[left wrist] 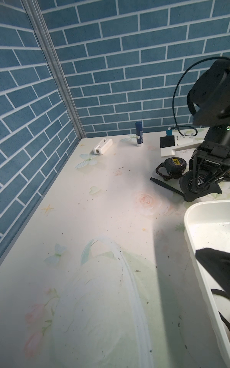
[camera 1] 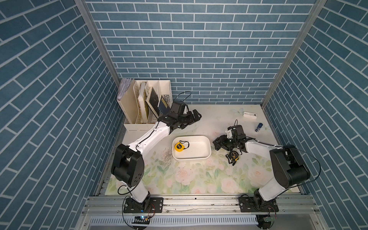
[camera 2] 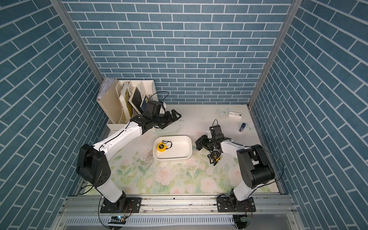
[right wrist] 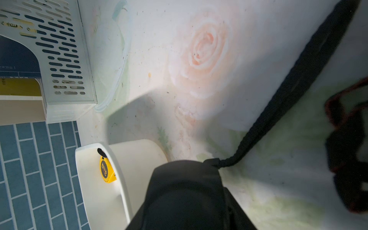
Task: Take the tape measure out of the storage box
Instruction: Place the tape measure at the center of the board.
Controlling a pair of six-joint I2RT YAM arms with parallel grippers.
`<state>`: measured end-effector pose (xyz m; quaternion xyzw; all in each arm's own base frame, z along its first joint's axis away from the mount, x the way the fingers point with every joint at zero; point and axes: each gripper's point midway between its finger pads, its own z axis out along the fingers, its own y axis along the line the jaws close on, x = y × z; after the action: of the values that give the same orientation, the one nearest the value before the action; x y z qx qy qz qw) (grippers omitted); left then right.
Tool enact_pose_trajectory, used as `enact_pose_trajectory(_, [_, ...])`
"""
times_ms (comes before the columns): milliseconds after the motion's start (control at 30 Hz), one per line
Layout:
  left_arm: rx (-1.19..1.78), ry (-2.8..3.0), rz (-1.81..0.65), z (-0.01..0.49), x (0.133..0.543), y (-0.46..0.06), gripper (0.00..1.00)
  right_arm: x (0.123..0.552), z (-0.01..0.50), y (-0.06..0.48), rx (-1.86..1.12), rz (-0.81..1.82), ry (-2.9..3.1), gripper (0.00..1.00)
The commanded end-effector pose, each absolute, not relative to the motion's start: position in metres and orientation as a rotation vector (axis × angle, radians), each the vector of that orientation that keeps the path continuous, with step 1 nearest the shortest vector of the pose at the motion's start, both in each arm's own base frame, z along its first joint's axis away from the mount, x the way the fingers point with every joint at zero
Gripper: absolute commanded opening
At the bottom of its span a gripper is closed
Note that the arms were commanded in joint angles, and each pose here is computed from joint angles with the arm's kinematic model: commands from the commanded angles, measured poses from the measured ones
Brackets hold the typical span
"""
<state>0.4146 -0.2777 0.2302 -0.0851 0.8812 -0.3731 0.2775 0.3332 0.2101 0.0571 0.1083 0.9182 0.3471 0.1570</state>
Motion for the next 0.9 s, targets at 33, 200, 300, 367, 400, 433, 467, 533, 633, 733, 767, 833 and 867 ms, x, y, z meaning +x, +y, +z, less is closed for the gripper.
enact_pose_trajectory(33, [-0.220,2.368,-0.970,0.232,0.413,-0.271,1.00,0.325,0.040,0.213,0.327,1.012,2.692,0.00])
enact_pose_trajectory(200, [-0.219,2.365,-0.961,0.234,0.411,-0.269,1.00,0.318,0.025,0.209,0.346,0.978,2.738,0.00])
enact_pose_trajectory(300, [-0.222,2.370,-0.955,0.231,0.410,-0.267,1.00,0.316,0.022,0.206,0.355,0.957,2.756,0.00])
enact_pose_trajectory(367, [-0.221,2.372,-0.957,0.231,0.410,-0.268,1.00,0.314,0.022,0.204,0.361,0.946,2.758,0.02])
enact_pose_trajectory(400, [-0.222,2.371,-0.958,0.231,0.411,-0.268,1.00,0.314,0.022,0.203,0.363,0.939,2.757,0.12])
enact_pose_trajectory(433, [-0.222,2.371,-0.959,0.231,0.411,-0.268,1.00,0.313,0.023,0.201,0.366,0.924,2.757,0.24])
enact_pose_trajectory(467, [-0.220,2.370,-0.963,0.232,0.410,-0.268,1.00,0.313,0.023,0.200,0.365,0.910,2.757,0.31])
enact_pose_trajectory(533, [-0.221,2.368,-0.963,0.232,0.411,-0.269,1.00,0.313,0.025,0.198,0.356,0.892,2.756,0.41])
enact_pose_trajectory(633, [-0.222,2.367,-0.961,0.232,0.411,-0.268,1.00,0.314,0.026,0.195,0.347,0.862,2.761,0.53])
enact_pose_trajectory(733, [-0.220,2.366,-0.966,0.233,0.411,-0.269,1.00,0.314,0.027,0.193,0.343,0.846,2.764,0.59])
enact_pose_trajectory(767, [-0.212,2.362,-0.976,0.234,0.411,-0.270,1.00,0.314,0.028,0.194,0.338,0.845,2.763,0.61])
enact_pose_trajectory(833, [-0.213,2.360,-0.981,0.235,0.412,-0.271,1.00,0.314,0.030,0.194,0.334,0.848,2.758,0.73])
enact_pose_trajectory(867, [-0.210,2.360,-0.978,0.235,0.412,-0.271,1.00,0.314,0.030,0.193,0.334,0.843,2.756,0.74])
